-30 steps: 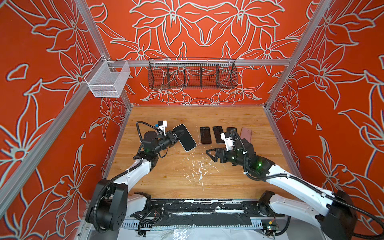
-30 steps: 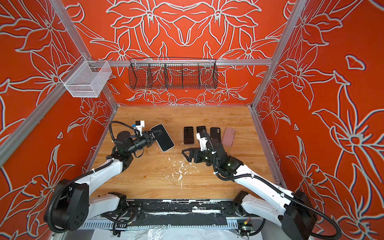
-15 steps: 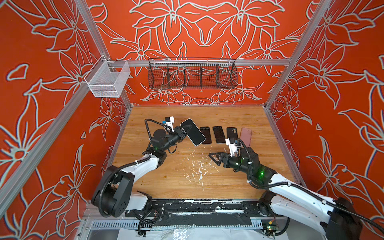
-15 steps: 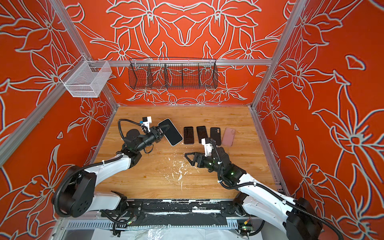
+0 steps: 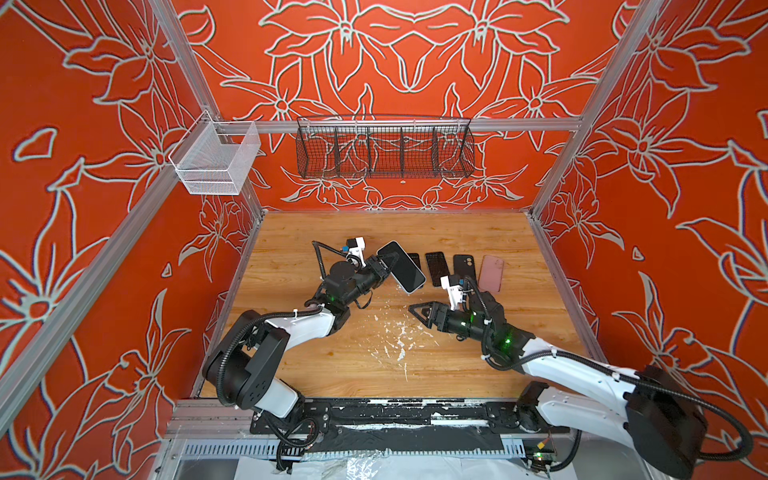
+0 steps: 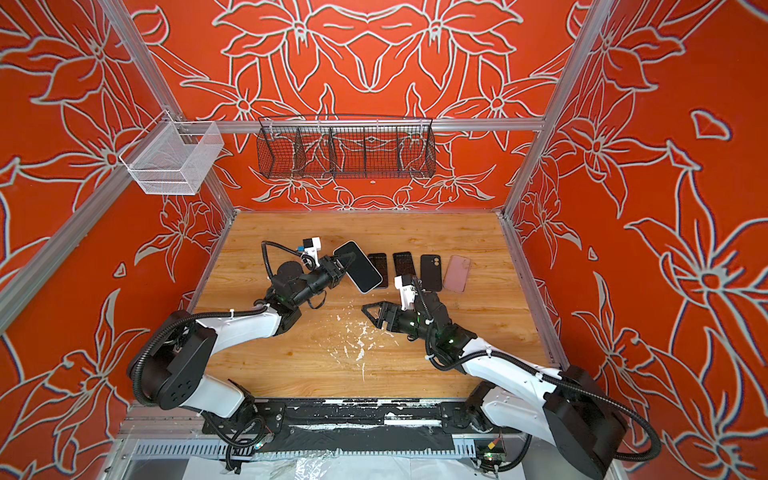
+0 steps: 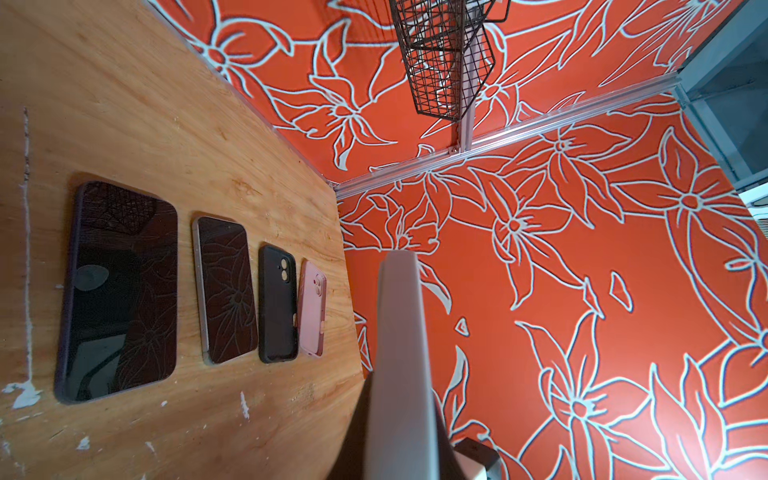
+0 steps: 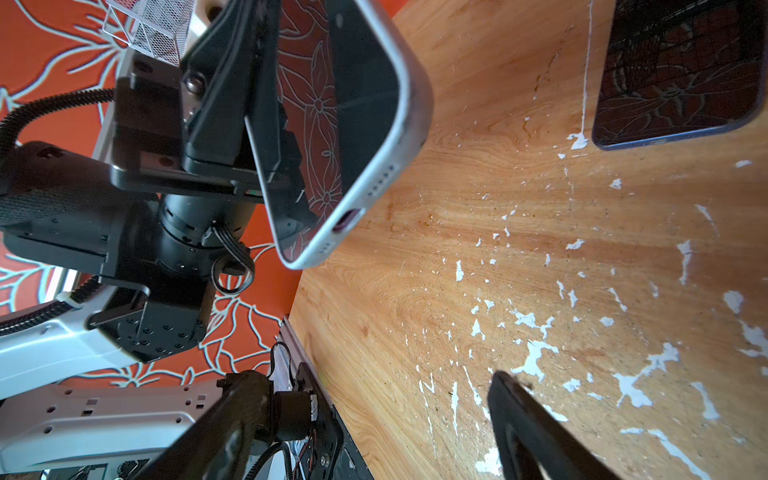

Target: Take the phone out of the phone case

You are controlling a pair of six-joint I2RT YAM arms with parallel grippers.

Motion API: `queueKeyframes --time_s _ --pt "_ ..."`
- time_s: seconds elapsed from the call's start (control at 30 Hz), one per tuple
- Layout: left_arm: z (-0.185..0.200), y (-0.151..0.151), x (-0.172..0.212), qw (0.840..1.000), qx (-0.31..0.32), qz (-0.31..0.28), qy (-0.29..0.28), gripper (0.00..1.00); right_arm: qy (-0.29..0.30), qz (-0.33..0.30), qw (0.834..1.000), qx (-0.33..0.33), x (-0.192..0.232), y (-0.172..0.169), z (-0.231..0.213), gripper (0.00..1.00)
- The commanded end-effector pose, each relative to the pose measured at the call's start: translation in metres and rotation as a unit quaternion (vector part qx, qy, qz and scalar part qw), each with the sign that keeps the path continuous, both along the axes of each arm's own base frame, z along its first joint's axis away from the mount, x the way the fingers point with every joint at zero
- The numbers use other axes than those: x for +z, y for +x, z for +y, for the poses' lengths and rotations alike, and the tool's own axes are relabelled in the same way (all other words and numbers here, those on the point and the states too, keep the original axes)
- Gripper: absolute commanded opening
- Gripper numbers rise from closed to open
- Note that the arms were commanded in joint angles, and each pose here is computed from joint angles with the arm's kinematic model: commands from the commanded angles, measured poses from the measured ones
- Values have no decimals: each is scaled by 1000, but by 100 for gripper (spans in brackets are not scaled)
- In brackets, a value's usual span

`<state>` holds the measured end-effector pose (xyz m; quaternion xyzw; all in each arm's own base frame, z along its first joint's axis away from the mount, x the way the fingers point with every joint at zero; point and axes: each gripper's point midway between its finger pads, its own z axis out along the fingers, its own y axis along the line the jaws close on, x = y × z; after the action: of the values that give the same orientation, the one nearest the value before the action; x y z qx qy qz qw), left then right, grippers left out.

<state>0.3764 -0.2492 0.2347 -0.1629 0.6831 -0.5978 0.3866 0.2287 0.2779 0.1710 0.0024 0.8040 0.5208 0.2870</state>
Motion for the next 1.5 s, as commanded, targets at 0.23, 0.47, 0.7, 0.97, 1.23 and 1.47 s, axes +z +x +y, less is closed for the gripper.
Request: queueKeyframes --time_s 0.23,0.47,0.7,0.97,1.23,1.47 --pt "0 6 27 998 17 -33 -41 0 56 -43 996 52 38 3 51 83" --pt "1 4 23 999 21 -31 -28 0 60 -45 997 34 34 8 59 79" --pt "2 3 26 999 20 -32 -25 0 64 -52 996 35 37 10 65 77" --pt "2 0 31 998 15 -32 -43 0 76 -74 994 1 49 17 54 74" --pt "3 -5 40 998 11 -35 -47 0 75 -68 993 -59 47 28 33 74" --pt "4 -9 46 998 5 -33 -58 0 86 -67 991 -79 48 33 26 73"
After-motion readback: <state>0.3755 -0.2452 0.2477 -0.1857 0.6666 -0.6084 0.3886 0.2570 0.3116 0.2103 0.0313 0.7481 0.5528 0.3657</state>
